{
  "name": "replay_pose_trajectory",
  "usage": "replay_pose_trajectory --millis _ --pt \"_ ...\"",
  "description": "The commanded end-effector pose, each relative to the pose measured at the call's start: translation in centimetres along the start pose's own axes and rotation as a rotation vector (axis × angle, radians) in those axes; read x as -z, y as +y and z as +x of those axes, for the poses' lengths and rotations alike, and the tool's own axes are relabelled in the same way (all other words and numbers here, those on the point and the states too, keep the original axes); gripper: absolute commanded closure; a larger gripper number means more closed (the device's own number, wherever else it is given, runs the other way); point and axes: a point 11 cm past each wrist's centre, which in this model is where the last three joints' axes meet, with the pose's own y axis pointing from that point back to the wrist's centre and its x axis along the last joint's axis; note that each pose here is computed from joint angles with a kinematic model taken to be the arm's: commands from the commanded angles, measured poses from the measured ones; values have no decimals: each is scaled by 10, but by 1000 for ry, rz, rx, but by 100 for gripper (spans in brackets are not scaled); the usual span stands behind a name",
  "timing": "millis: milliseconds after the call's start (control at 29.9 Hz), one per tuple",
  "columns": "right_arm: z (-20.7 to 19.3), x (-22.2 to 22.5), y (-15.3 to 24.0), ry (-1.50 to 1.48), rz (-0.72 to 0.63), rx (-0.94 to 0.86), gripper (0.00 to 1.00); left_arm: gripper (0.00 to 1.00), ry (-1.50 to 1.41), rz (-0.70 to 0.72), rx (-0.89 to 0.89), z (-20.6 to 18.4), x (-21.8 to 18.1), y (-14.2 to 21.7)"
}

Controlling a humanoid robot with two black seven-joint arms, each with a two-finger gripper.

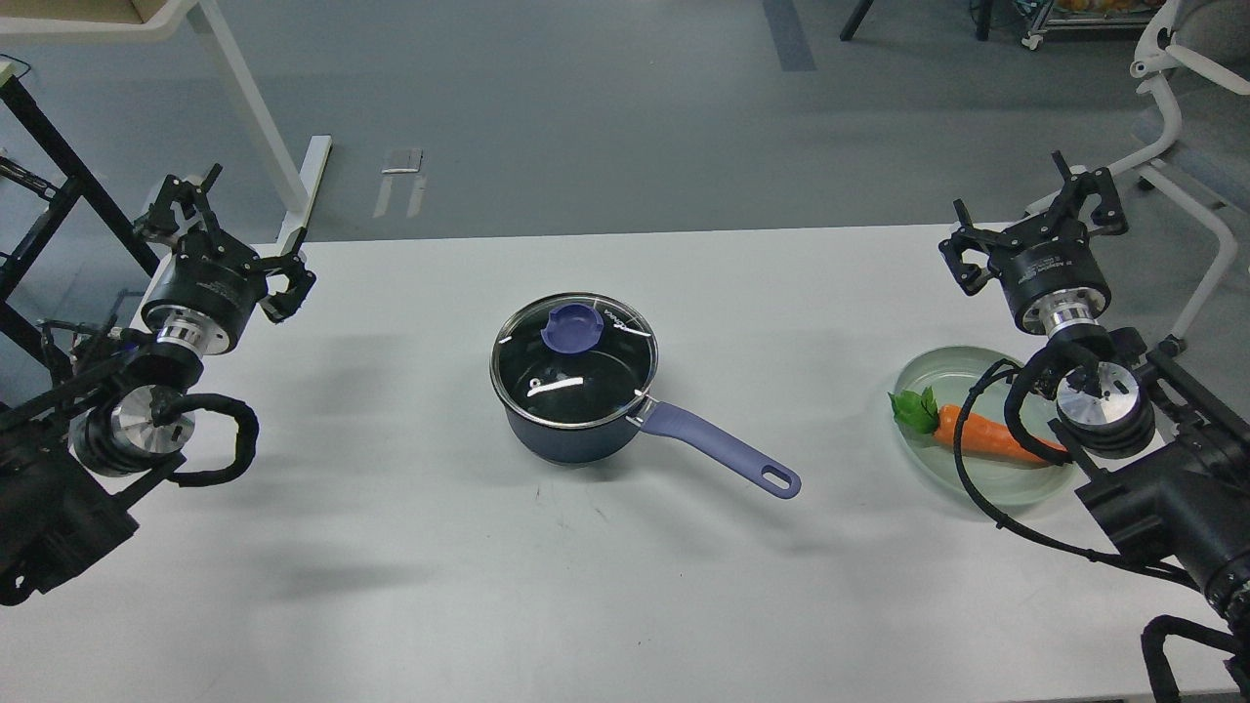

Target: Open pot lid

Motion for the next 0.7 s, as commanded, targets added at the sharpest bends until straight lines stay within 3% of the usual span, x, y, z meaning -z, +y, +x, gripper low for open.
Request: replay_pose_trajectory --millis 0,268,401,669 --pt "0 -4 1 9 -13 -2 0 0 -10 2 -15 5 -1 3" --pt "-21 -12 -1 54 -59 29 0 0 -29 -9 -40 14 -11 6" --pt "-20 17 -4 134 -45 45 0 0 -30 -4 -34 13 -11 7" --pt "-31 27 -1 187 -61 92 0 0 -36 2 -25 8 -9 5"
